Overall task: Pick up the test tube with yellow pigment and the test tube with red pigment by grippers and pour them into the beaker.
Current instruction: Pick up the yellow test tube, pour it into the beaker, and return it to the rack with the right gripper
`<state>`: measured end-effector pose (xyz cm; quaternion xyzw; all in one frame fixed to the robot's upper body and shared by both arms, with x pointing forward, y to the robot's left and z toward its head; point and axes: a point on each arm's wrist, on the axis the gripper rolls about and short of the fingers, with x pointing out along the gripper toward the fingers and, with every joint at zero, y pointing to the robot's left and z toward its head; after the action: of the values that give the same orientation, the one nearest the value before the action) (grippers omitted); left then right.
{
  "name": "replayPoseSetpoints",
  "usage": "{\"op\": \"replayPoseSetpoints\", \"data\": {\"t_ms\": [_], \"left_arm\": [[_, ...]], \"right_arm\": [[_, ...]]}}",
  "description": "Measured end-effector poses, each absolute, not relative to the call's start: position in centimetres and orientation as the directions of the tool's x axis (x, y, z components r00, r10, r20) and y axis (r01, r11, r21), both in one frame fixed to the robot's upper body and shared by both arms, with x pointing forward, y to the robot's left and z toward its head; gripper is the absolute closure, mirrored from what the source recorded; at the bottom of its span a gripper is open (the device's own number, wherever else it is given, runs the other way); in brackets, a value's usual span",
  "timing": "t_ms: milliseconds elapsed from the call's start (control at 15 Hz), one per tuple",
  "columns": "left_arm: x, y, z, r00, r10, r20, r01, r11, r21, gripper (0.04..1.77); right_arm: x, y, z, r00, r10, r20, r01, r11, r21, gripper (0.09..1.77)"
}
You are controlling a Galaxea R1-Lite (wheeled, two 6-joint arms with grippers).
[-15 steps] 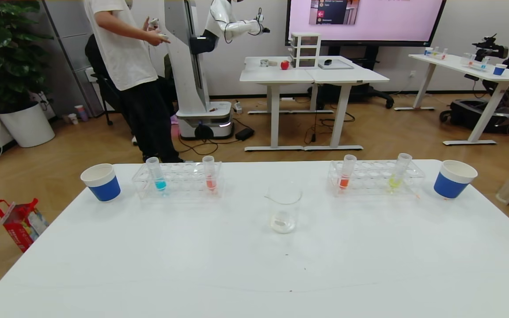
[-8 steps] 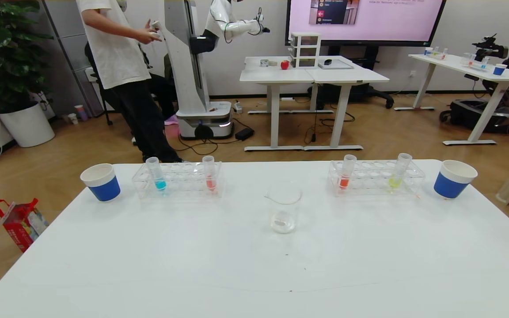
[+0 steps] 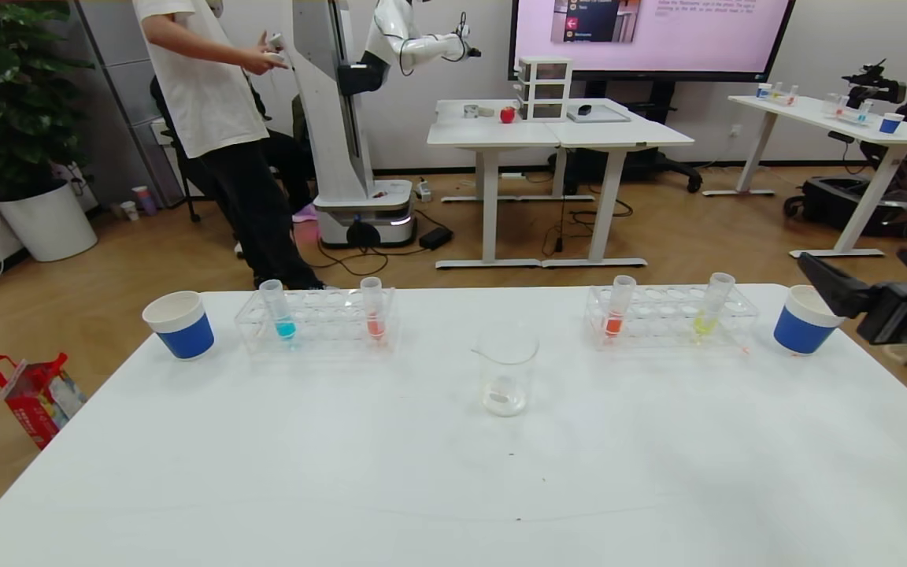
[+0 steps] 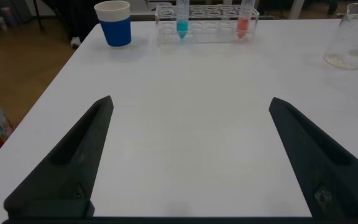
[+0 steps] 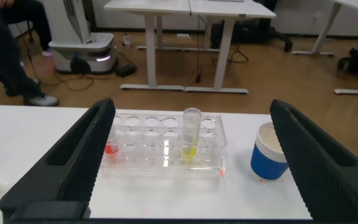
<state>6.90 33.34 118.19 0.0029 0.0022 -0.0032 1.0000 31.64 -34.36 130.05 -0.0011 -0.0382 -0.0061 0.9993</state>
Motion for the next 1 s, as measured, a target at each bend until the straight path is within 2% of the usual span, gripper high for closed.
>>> {"op": "replayPoseSetpoints", "data": {"t_ms": [400, 600, 1000], "left_arm": [[6.9, 33.3, 118.2, 1.0, -0.006, -0.005, 0.006, 1.0, 0.006, 0.06], [6.9, 33.3, 118.2, 1.0, -0.006, -0.005, 0.006, 1.0, 0.006, 0.06], [6.9, 33.3, 118.2, 1.0, -0.006, -0.005, 0.006, 1.0, 0.006, 0.06]], "right_arm": [[40.3, -35.9, 124.0, 0.995, -0.02, 0.095, 0.02, 1.0, -0.005, 0.12], [43.4, -36.0, 120.5, 0.998, -0.009, 0.063, 0.009, 1.0, 0.007, 0.12], [46.8, -36.1, 117.1, 0.999, 0.016, 0.031, -0.017, 0.999, 0.031, 0.12]]}}
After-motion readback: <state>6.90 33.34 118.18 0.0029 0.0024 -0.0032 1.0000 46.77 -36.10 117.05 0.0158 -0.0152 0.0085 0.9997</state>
